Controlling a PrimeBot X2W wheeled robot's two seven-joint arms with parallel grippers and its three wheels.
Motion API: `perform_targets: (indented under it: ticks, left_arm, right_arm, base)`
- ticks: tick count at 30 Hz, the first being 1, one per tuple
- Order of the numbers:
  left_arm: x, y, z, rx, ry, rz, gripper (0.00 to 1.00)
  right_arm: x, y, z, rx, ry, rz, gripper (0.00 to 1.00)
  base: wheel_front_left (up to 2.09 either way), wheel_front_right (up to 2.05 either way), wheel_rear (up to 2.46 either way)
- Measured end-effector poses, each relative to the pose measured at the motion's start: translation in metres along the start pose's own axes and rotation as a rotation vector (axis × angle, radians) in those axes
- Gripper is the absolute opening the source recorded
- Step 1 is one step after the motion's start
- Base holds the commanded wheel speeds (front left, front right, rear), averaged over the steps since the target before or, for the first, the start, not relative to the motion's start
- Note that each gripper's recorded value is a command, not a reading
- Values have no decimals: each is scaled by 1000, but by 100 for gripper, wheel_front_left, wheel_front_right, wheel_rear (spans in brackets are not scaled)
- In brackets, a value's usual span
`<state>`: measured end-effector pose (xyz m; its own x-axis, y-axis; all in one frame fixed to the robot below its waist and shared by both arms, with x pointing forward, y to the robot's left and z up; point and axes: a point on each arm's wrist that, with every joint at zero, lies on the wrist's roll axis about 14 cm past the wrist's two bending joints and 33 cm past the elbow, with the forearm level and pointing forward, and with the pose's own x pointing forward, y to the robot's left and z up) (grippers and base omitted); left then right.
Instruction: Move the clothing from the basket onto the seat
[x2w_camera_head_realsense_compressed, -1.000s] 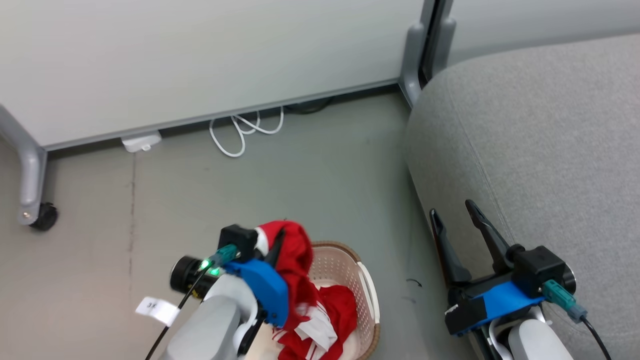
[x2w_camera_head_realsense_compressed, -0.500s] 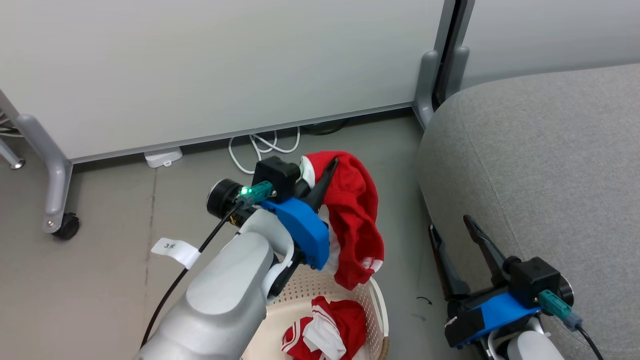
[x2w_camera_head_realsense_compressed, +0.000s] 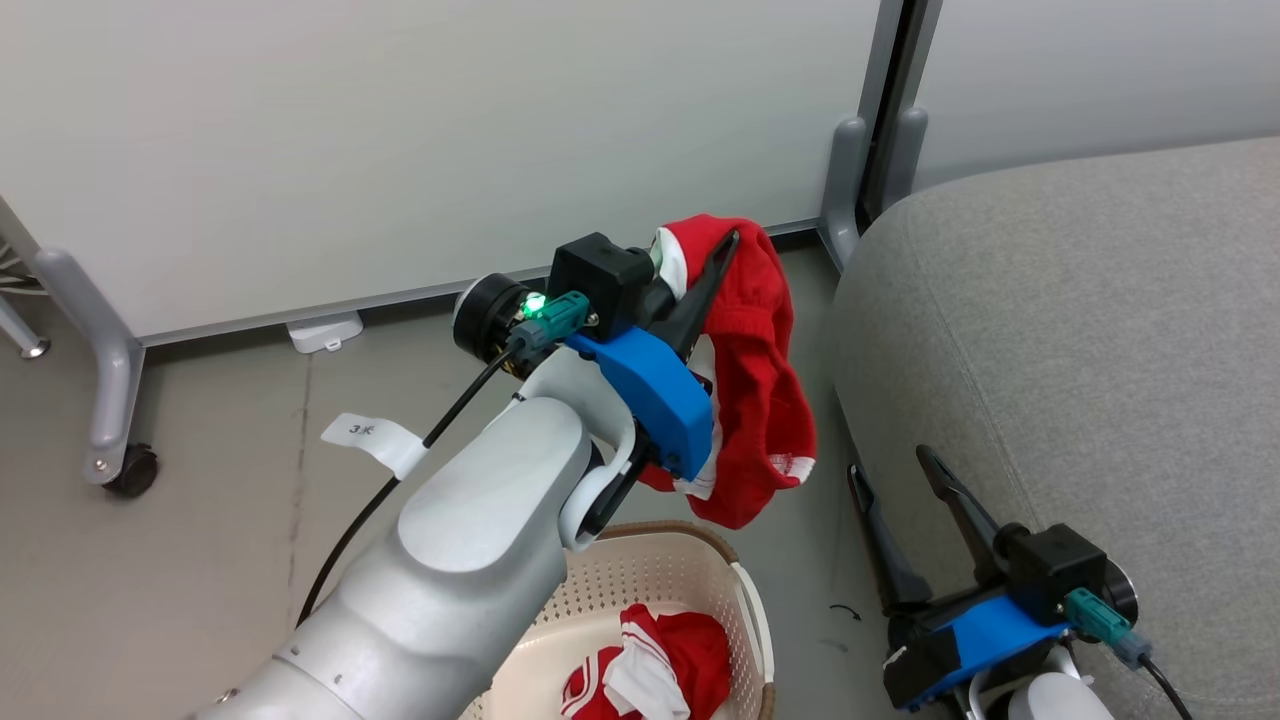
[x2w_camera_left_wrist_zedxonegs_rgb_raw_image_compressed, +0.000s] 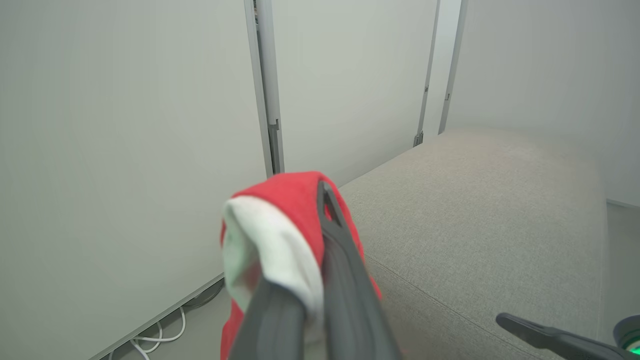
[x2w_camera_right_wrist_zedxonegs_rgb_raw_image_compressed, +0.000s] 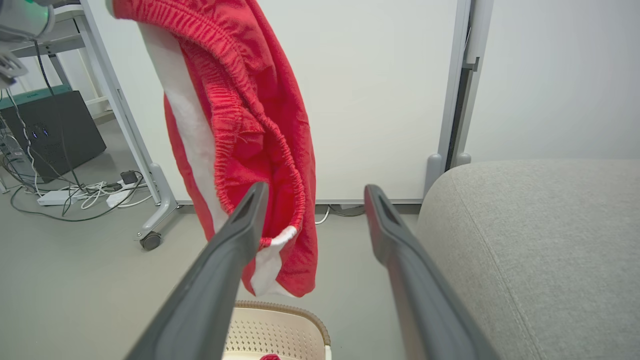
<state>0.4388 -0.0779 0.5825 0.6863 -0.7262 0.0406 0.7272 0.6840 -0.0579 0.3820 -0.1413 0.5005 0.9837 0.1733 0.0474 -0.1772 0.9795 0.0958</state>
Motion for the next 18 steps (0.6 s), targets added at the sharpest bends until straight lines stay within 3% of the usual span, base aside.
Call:
perform_targets:
  ticks: [18]
  left_arm:
    - [-1,-13,6,2,-14,-14,0]
  right_arm:
    - [1,19,2,-14,12,58,100]
  base:
    - [0,0,0]
